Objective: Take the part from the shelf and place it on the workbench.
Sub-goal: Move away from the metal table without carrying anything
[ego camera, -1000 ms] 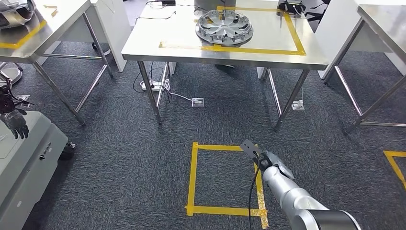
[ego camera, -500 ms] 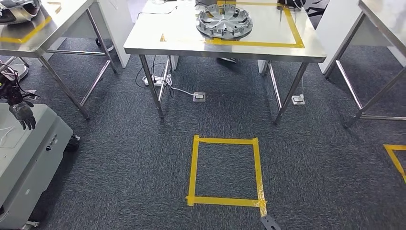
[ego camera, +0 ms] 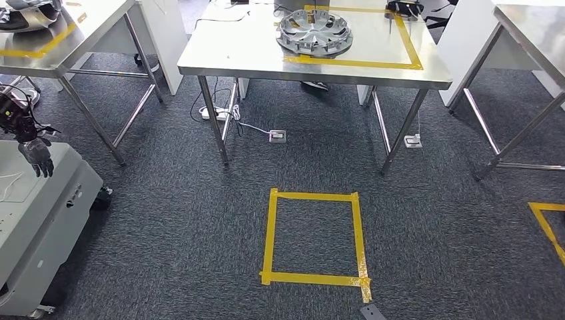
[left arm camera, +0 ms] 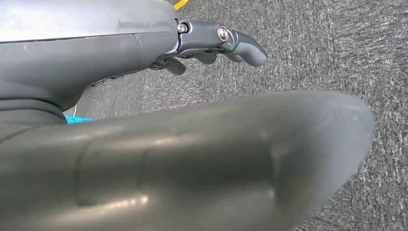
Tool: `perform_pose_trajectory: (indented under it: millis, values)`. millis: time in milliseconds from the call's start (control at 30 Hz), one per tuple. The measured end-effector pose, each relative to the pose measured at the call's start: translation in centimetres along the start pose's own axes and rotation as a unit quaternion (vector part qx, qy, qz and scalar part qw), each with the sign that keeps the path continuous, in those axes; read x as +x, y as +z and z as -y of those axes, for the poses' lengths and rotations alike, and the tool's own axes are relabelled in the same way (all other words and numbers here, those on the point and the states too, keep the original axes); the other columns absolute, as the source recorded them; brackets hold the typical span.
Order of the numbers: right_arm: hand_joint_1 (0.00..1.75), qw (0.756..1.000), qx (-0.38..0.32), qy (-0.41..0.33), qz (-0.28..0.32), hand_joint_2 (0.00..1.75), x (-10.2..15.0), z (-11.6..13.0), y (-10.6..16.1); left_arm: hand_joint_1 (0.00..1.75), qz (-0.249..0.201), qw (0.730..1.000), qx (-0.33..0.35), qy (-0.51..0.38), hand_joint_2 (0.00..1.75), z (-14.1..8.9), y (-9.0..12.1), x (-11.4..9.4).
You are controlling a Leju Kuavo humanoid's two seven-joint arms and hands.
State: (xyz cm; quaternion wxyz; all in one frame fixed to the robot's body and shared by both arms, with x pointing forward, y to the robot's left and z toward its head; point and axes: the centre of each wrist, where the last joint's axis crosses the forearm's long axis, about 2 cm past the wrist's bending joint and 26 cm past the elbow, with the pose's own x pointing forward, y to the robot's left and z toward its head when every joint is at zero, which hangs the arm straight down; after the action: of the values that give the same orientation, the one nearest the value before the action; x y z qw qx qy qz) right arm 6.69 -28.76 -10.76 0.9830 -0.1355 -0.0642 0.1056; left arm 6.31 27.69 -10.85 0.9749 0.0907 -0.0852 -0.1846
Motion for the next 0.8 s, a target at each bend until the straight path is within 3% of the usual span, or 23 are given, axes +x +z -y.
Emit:
perform_pose_trajectory:
  millis: [367,567,800]
  values:
    - [0.00,0.999,0.010,0.029,-0.012,0.00,-0.2,-0.4,0.1,0.00,0.009,1.000,0.001,-0.025,0.00,-0.1,0.0,0.8]
    - [0.00,0.999,0.014,0.042,-0.012,0.00,1.9,-0.4,0.3,0.00,0.017,1.000,0.008,-0.017,0.00,0.2,0.3,4.7]
    - [0.00,0.999,0.019,0.043,0.000,0.00,2.4,-0.8,0.4,0.00,0.037,0.999,0.011,-0.030,0.00,0.7,0.6,6.3]
